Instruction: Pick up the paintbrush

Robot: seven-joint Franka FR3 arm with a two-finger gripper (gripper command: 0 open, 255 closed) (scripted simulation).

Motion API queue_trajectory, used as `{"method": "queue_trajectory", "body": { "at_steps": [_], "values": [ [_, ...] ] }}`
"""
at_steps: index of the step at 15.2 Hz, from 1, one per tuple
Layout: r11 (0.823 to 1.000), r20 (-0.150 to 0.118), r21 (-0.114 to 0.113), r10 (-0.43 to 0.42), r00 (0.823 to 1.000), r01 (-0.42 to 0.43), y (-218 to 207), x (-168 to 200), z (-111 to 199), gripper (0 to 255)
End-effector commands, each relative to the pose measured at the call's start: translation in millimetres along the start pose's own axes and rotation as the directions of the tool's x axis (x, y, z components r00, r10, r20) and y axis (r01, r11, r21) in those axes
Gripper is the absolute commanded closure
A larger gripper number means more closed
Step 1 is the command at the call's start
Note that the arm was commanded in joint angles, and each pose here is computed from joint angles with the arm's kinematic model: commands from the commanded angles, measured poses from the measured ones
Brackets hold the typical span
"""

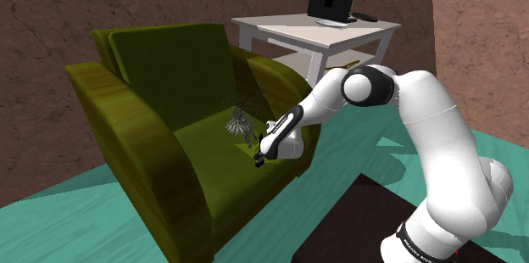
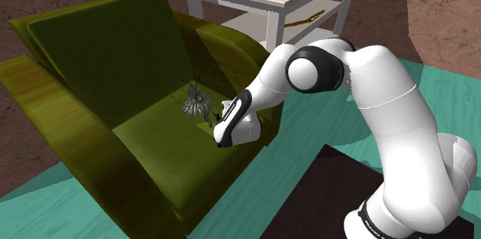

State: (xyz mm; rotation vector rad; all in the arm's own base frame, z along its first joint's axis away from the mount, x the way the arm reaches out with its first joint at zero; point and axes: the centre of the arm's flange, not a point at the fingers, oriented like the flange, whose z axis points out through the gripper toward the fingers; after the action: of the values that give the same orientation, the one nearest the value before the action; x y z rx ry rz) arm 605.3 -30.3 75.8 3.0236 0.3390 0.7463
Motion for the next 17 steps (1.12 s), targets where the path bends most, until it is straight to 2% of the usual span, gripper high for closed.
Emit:
{"method": "queue_trajectory", "body": {
  "at_steps": [1,5,17],
  "values": [
    [1.000,0.001,0.001,0.000,1.000,0.000,-0.2,-0.6,0.4,255],
    [1.000,0.001,0.001,0.000,1.000,0.000,-0.5,-0.6,0.5,255],
    [1.000,0.001,0.001,0.000,1.000,0.000,3.4,28.5,-55.7,255]
  ]
}}
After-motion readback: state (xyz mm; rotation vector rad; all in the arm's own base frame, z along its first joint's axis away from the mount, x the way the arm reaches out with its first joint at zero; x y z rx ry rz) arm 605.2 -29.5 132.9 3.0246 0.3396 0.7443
